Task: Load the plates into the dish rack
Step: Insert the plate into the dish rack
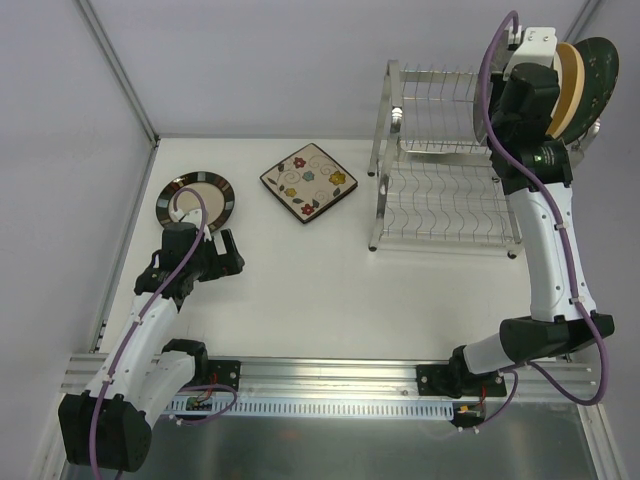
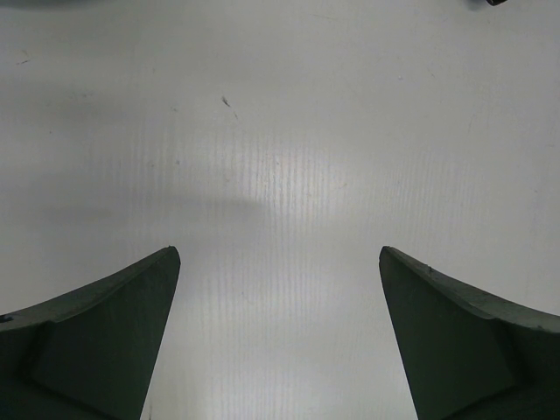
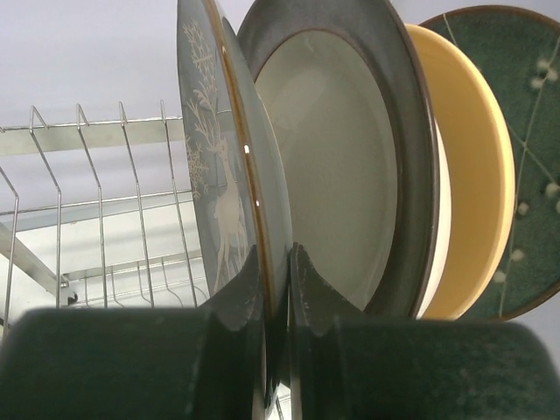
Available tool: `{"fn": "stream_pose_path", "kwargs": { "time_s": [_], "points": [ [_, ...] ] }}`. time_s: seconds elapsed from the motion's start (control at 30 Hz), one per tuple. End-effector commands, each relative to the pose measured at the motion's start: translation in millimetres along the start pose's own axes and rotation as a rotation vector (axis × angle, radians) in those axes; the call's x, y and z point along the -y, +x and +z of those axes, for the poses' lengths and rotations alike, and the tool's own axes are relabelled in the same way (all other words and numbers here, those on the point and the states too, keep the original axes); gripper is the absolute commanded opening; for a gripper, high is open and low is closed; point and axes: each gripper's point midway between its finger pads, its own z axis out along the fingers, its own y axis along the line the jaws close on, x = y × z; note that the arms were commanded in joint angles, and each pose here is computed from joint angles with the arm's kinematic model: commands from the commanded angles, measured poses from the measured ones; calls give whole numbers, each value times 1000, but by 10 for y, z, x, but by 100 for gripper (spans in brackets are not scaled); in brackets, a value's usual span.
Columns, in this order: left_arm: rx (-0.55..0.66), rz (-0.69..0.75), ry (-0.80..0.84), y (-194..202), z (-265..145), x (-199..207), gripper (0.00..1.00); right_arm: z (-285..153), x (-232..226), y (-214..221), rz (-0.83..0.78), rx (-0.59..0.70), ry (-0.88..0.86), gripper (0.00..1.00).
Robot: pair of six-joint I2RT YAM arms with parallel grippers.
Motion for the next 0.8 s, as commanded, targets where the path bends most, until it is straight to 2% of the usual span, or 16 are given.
{"fn": "stream_pose_path", "kwargs": {
  "time_s": [0.0, 0.43, 0.53, 0.6, 0.73, 0.77],
  "points": [
    [15, 18, 21, -107, -45, 63, 99, -95, 144, -409, 136, 134, 23, 0],
    [12, 18, 28, -103, -46, 75, 99, -96, 28, -148, 160, 61, -25, 1],
    [13, 18, 30, -108, -48, 80, 99, -131, 21, -125, 163, 55, -38, 7],
    [12, 18, 31, -101, -46, 80, 99, -135, 20, -93, 160, 45, -38, 16],
    [14, 17, 33, -110, -51, 83, 99, -165, 42, -76, 160, 43, -35, 21],
    [13, 17, 32, -104, -49, 81, 99, -180, 48, -76, 160, 45, -36, 25]
  ]
}}
